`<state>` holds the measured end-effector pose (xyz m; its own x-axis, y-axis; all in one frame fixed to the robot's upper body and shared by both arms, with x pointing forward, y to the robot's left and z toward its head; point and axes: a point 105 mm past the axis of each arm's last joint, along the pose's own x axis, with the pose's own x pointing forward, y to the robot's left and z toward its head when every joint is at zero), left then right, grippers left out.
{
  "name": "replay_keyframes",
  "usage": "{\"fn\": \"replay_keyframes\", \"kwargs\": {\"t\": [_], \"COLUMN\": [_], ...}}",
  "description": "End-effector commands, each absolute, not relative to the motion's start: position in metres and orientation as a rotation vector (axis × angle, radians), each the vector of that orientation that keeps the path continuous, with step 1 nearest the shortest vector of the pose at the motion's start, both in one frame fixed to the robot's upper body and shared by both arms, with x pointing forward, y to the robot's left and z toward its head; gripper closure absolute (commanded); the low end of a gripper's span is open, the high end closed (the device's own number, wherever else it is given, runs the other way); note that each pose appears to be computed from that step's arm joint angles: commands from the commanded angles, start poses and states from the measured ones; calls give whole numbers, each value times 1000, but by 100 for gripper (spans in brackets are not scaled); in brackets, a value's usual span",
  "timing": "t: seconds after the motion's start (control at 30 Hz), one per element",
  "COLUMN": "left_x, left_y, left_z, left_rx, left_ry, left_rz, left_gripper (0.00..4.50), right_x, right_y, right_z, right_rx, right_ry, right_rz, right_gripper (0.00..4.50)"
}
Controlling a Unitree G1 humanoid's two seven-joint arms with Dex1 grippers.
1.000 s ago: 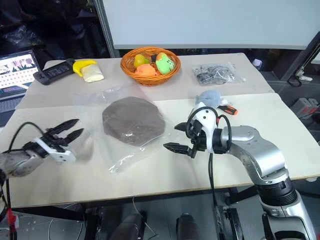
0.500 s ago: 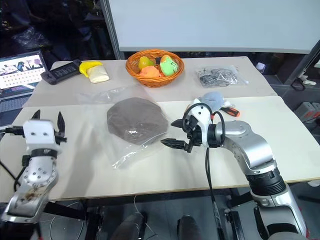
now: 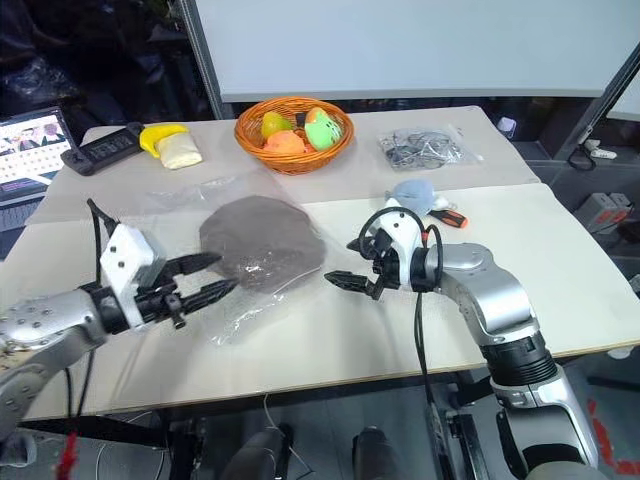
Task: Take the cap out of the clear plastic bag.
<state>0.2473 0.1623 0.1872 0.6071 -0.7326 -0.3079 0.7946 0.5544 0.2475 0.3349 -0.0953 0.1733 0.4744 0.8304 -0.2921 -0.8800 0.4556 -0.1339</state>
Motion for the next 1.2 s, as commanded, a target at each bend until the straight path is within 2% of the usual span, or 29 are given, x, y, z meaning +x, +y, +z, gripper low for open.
{"fn": "replay_keyframes", "kwargs": {"t": [0.03, 0.17, 0.37, 0.53, 0.63, 0.73, 0.87, 1.03, 1.2], "left_x": [242, 241, 256, 273, 274, 273, 275, 289, 315], "left_y": [157, 143, 127, 128, 126, 124, 125, 128, 130], "left_z": [171, 152, 123, 124, 127, 128, 125, 113, 102], "left_rx": [479, 489, 523, 633, 609, 607, 643, 718, 764], "left_ry": [218, 219, 209, 117, 76, 64, 73, 85, 112], "left_rz": [-969, -1011, -978, -867, -841, -844, -842, -782, -664], "left_gripper": [191, 191, 191, 191, 121, 10, 2, 2, 2], "right_x": [337, 339, 338, 338, 336, 336, 337, 338, 338], "right_y": [-98, -104, -112, -121, -124, -125, -125, -126, -127], "right_z": [188, 188, 187, 188, 186, 186, 186, 187, 187], "right_rx": [-309, -308, -314, -318, -315, -315, -312, -311, -309], "right_ry": [123, 122, 126, 126, 129, 129, 127, 121, 119], "right_rz": [1046, 1017, 987, 955, 941, 932, 926, 921, 909], "right_gripper": [0, 0, 0, 0, 0, 0, 0, 0, 0]}}
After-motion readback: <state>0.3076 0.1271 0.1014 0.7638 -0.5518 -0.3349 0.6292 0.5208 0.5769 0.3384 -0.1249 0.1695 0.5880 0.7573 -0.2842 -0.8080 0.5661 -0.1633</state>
